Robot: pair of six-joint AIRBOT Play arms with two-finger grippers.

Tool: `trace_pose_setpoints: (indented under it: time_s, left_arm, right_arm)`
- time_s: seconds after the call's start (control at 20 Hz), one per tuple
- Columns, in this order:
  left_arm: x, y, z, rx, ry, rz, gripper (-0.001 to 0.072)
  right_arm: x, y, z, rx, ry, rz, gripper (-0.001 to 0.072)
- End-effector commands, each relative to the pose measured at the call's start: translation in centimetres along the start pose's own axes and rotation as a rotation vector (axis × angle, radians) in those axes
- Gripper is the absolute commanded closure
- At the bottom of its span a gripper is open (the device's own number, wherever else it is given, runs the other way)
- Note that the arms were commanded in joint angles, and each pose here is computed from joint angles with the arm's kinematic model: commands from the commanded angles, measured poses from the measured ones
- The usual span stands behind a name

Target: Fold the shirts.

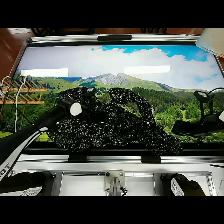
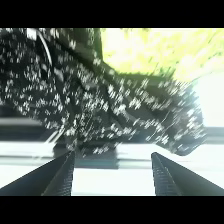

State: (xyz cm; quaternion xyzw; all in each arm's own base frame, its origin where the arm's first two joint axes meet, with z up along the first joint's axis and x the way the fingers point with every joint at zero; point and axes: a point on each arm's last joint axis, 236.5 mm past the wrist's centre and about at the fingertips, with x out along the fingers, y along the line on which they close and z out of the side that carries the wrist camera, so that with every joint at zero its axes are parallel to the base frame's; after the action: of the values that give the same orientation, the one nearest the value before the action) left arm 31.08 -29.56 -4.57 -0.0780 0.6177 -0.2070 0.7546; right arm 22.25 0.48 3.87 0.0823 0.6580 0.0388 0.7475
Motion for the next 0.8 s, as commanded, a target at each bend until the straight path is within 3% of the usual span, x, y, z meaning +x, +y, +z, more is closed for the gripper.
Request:
trace_pose_setpoints:
  time_s: [0.0, 0.1, 0.2, 0.3, 0.35, 0.45, 0.75]
  left_arm:
    - [2.7, -3.0, 0.6, -0.065, -0.035, -0.101, 0.0028]
    - [3.1, -3.6, 0.8, -0.074, -0.045, -0.117, 0.006]
    - [3.1, -3.9, 1.1, -0.072, -0.064, -0.124, 0.0315]
    - [3.0, -4.1, 1.5, -0.077, -0.077, -0.131, 0.0342]
    - [3.0, -4.0, 1.5, -0.078, -0.077, -0.131, 0.0473]
    - [2.9, -4.1, 1.5, -0.078, -0.077, -0.131, 0.064]
    - [1.9, -4.5, 1.7, -0.066, -0.089, -0.141, 0.0652]
  right_arm:
    - [2.1, 0.3, -1.8, 0.048, 0.057, 0.068, 0.0134]
    - [3.5, 0.2, -2.4, 0.06, 0.072, 0.071, 0.0134]
    - [5.1, 0.2, -3.2, 0.075, 0.093, 0.085, 0.0134]
    - [6.8, 0.4, -4.3, 0.078, 0.118, 0.103, 0.0134]
    - [7.5, 0.3, -4.6, 0.078, 0.118, 0.101, 0.0134]
    - [8.6, -0.7, -4.0, 0.068, 0.076, 0.068, 0.0134]
    - [9.1, -1.7, 0.8, -0.002, -0.114, 0.035, 0.0134]
